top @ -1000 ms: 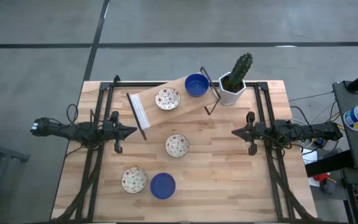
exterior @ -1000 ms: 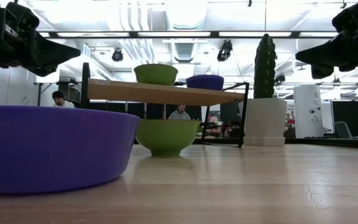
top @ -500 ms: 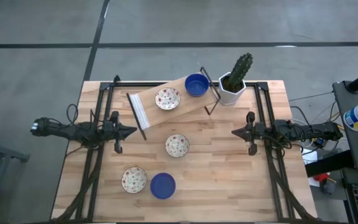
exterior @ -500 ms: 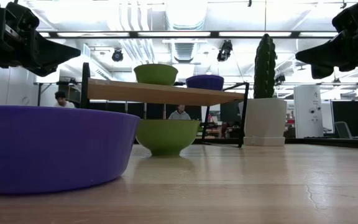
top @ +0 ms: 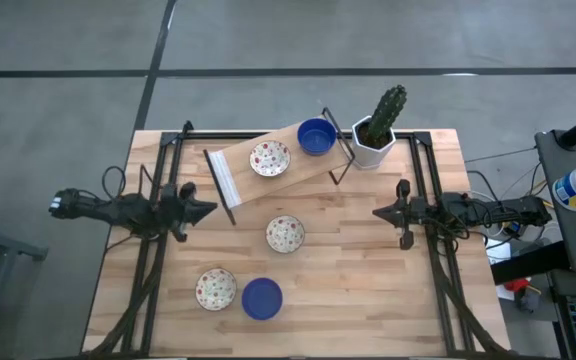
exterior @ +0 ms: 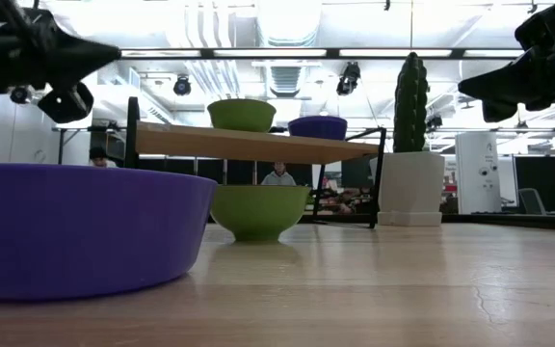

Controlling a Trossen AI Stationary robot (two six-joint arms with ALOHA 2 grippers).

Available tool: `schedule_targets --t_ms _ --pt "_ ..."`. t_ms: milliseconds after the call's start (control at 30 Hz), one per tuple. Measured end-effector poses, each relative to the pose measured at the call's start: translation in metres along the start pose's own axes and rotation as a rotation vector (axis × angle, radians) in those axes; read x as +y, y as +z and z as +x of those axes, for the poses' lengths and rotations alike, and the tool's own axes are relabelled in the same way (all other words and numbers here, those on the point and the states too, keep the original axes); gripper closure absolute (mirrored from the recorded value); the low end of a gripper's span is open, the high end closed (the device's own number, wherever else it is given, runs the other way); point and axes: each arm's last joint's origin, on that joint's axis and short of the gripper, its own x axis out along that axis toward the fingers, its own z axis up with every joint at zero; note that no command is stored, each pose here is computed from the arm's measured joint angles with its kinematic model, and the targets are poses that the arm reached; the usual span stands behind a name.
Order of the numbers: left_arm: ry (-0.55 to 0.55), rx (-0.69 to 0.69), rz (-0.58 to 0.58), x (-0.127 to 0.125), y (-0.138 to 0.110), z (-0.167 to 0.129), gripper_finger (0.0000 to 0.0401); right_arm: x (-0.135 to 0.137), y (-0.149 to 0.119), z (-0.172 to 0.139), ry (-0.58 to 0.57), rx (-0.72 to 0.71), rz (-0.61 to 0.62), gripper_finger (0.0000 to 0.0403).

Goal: Pick & Place Mini bowls
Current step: Stack the top white patterned bowl on top of the white patterned bowl on the shelf

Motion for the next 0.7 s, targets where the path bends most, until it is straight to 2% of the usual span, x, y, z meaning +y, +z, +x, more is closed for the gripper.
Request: schedule_targets --t_ms 133,233,333,433,533,700 --pt "-0.046 -0.048 -0.237 -0.004 0.006 0.000 0.0401 0.000 0.000 0.000 0.000 0.000 0.001 0.0394" --pt "-0.147 -0.113 -0.356 -0.010 0.015 -0.001 0.0401 0.000 0.000 0.000 0.000 0.000 0.000 0.0394" --pt "-0.250 -0.129 -0.276 -0.019 0.023 0.000 0.0401 0.000 0.000 0.000 0.000 0.000 -0.001 0.0394" --pt "-0.267 -0.131 -0.189 -0.031 0.034 0.006 0.0401 0.000 0.000 0.000 0.000 0.000 0.000 0.0394" --pt "-0.231 -0.099 -0.117 -0.043 0.042 0.018 0.0400 0.000 0.000 0.000 0.000 0.000 0.000 0.0394" --pt "-0.114 0.075 0.037 -0.066 0.053 0.053 0.0375 0.000 0.000 0.000 0.000 0.000 0.001 0.0394"
